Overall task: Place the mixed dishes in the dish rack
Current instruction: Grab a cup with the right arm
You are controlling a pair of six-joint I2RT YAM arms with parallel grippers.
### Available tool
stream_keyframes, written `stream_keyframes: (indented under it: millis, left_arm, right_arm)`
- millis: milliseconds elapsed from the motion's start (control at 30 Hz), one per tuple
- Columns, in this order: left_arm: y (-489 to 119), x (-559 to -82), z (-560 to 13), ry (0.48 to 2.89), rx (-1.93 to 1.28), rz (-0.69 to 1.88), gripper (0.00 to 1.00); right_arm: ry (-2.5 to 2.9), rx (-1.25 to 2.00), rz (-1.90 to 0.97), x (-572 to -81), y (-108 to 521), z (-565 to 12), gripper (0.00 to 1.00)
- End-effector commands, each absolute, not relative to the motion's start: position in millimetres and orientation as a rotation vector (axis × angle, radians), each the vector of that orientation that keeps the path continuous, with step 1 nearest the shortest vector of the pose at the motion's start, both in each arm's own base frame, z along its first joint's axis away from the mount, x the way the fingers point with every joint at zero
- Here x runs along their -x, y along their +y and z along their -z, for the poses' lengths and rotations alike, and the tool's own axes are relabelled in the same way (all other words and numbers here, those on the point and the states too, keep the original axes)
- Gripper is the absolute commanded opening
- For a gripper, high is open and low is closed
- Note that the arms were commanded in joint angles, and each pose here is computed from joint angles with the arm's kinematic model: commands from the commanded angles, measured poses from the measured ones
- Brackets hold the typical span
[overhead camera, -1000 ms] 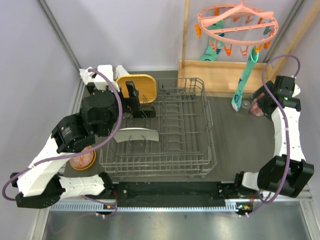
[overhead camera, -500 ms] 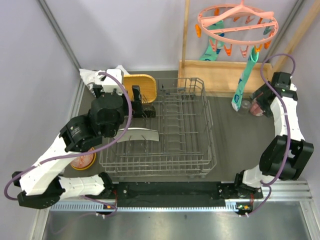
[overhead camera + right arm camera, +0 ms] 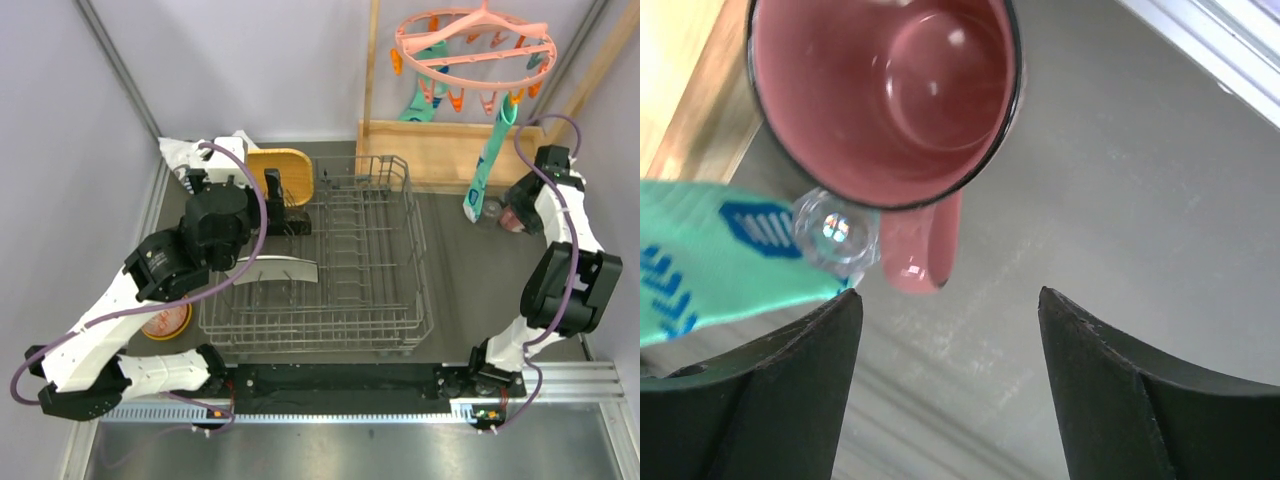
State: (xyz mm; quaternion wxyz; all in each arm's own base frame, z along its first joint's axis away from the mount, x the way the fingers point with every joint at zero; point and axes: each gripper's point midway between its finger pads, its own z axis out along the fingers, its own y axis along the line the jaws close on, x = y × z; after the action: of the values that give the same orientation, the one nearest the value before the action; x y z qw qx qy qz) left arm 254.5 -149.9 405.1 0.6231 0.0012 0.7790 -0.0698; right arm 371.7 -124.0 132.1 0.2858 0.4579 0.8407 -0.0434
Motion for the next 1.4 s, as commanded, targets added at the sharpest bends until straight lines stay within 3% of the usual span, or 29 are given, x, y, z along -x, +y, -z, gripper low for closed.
stream_keyframes:
  millis: [0, 367, 800, 1367]
  left_arm:
    - [-147, -254, -419, 1.748, 0.027, 0.207, 0.99]
    - [-143, -255, -417, 1.759, 0.034, 0.196, 0.99]
    - [-143, -253, -419, 1.762, 0.039, 0.215, 0.99]
    - [-142, -250, -415, 1.776, 0.041, 0.227, 0.99]
  right_arm:
    - [2.132, -1.247, 0.166, -394, -143, -144, 0.7]
    - [2.16, -1.245, 0.203, -411, -143, -118, 0.65]
    - [2.144, -1.242, 0.234, -404, -146, -121, 0.41]
    - [2.169, -1.221, 0.234, -392, -142, -117, 0.18]
